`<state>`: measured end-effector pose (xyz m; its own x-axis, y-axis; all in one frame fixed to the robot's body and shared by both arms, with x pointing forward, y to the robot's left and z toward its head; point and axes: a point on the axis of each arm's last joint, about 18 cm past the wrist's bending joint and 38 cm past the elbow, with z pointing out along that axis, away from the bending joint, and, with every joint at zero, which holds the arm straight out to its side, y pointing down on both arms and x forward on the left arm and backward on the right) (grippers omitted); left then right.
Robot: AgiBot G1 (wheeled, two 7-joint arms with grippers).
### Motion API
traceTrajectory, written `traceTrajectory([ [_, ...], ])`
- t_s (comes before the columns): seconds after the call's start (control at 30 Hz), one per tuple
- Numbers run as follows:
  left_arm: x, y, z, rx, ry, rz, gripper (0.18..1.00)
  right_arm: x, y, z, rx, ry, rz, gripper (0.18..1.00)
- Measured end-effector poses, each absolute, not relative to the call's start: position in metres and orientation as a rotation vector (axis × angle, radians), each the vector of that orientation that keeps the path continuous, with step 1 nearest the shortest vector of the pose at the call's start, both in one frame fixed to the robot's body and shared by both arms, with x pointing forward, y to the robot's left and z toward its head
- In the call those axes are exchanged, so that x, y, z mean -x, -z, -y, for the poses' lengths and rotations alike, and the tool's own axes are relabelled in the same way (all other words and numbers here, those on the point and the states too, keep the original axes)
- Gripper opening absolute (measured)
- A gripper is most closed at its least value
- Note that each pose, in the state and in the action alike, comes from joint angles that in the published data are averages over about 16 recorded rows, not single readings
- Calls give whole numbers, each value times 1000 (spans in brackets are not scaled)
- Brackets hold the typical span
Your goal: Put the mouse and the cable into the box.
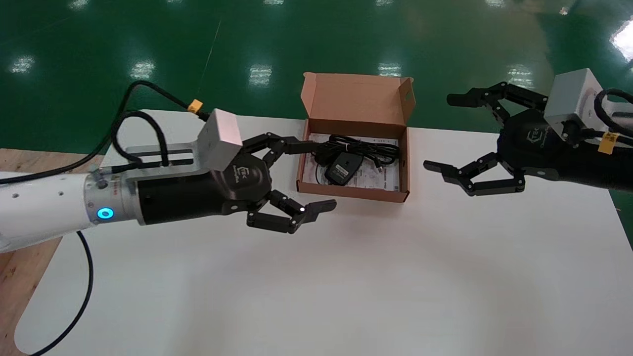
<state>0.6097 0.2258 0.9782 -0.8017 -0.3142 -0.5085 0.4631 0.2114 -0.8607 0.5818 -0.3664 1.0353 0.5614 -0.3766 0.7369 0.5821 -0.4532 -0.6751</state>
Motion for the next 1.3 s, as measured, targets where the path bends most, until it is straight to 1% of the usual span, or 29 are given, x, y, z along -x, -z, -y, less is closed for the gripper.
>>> traceTrajectory([
  [0.4,-547,-986,-268,-186,1769,-1873,1001,-533,-1013,331,1636,837,201,1000],
  [0.8,-484,-992,-297,-269,1799,-1913,1001,-481,-993,303,1599,578,233,1000],
  [1.03,-468,-993,-302,-295,1796,-1930,1001,-469,-989,298,1594,524,242,1000],
  [1.3,-469,-993,-302,-292,1798,-1929,1001,-470,-990,299,1594,530,240,1000],
])
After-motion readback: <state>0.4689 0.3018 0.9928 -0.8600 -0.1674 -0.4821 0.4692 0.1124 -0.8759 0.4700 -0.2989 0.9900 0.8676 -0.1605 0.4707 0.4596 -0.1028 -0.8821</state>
